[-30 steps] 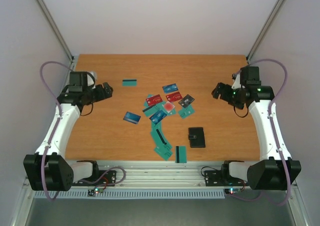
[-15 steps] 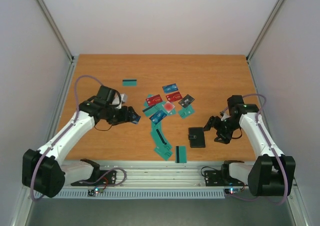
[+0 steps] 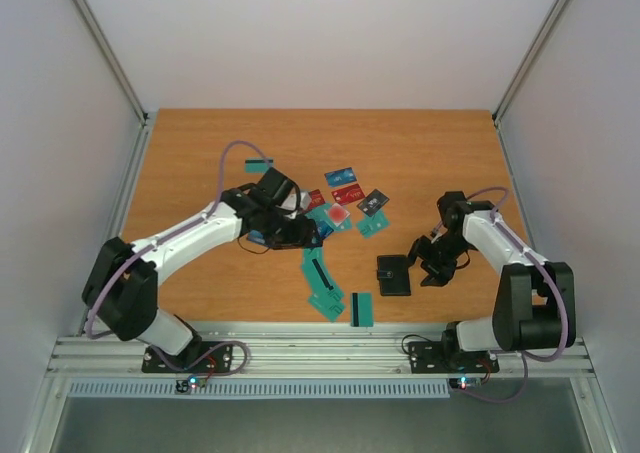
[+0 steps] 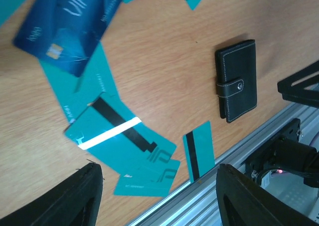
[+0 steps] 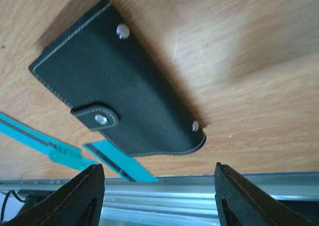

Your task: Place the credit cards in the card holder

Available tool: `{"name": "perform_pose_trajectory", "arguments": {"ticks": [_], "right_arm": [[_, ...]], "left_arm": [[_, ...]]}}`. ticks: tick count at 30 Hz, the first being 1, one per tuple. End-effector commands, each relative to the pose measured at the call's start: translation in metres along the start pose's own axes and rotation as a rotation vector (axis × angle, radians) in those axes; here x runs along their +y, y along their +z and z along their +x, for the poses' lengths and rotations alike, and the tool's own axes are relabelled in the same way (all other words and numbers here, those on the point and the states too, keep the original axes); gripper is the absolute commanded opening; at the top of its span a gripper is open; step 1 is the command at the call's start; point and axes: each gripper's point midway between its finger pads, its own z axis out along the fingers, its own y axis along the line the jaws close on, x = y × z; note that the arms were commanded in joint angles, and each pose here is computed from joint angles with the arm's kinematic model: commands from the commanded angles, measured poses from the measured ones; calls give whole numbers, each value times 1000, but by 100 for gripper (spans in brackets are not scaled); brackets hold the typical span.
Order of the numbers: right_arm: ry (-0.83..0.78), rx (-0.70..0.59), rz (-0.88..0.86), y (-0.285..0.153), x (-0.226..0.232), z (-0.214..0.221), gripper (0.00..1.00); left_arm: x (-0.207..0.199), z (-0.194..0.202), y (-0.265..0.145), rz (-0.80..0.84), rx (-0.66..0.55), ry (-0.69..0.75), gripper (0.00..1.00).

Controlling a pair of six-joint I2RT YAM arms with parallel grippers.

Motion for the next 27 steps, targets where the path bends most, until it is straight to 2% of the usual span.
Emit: {"name": "perform_pose_trajectory", "arguments": {"ticks": [1, 5, 11, 20, 27], "right_arm": [[-19, -62, 38, 5, -2, -18, 60], [-25, -59, 62, 16, -5, -27, 55], [-49, -46, 71, 35, 0, -25, 54], [-144, 24, 25, 59, 30, -7, 54], [-258, 26, -33, 57, 58, 7, 57]], "left_arm": [[-27, -12, 14, 39, -16, 38, 63], [-39, -10, 27, 40, 6, 53, 61], [-42, -12, 36, 22, 11, 63, 60], [-39, -21, 39, -14, -9, 50, 60], [-36, -24, 43, -33, -13, 30, 60]]}}
